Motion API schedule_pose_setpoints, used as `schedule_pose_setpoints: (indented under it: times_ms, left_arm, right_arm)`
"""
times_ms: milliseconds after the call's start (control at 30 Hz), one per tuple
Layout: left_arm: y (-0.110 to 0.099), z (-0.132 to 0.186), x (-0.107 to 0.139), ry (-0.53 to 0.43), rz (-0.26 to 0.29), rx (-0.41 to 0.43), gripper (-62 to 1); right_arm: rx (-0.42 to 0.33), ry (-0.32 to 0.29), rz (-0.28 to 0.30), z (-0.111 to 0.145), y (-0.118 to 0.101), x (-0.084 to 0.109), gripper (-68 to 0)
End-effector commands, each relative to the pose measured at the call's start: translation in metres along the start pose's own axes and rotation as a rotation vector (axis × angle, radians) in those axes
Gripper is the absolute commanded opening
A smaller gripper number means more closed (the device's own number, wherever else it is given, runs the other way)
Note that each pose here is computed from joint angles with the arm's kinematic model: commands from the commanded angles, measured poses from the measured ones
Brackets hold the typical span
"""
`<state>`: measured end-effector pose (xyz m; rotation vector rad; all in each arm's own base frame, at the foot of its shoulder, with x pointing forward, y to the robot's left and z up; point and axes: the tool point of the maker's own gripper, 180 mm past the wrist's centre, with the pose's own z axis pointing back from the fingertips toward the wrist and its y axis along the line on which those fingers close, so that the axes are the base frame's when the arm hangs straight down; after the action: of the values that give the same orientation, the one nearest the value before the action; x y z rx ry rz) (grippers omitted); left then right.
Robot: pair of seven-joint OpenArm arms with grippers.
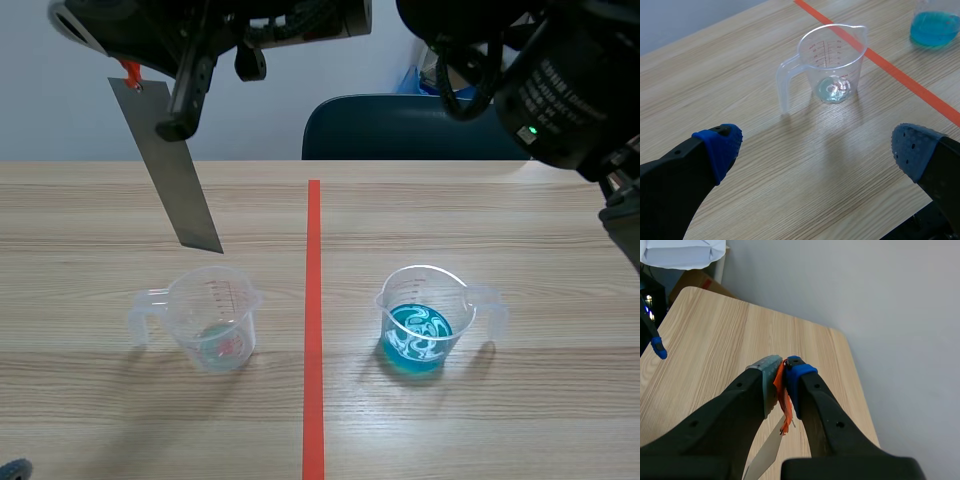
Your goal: Do the redox reaction experiment
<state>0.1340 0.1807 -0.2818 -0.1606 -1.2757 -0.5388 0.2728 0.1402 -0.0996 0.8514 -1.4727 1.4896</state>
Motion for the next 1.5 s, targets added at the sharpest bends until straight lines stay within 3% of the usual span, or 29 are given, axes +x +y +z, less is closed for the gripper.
schedule_pose_setpoints:
  times_ms: [0, 1467]
  left_arm:
    - [-0.0011, -0.0025, 0.0111, -0.041, 0.003, 0.000, 1.4]
    - [-0.0006, -0.0025, 0.0126, -0.049, 0.005, 0.003, 1.4]
  right_arm:
    - [0.023, -0.025, 0.024, -0.0020, 0.0037, 0.0104, -66.9]
    - [0.045, -0.008, 0.016, -0.0053, 0.0116, 0.0052, -66.9]
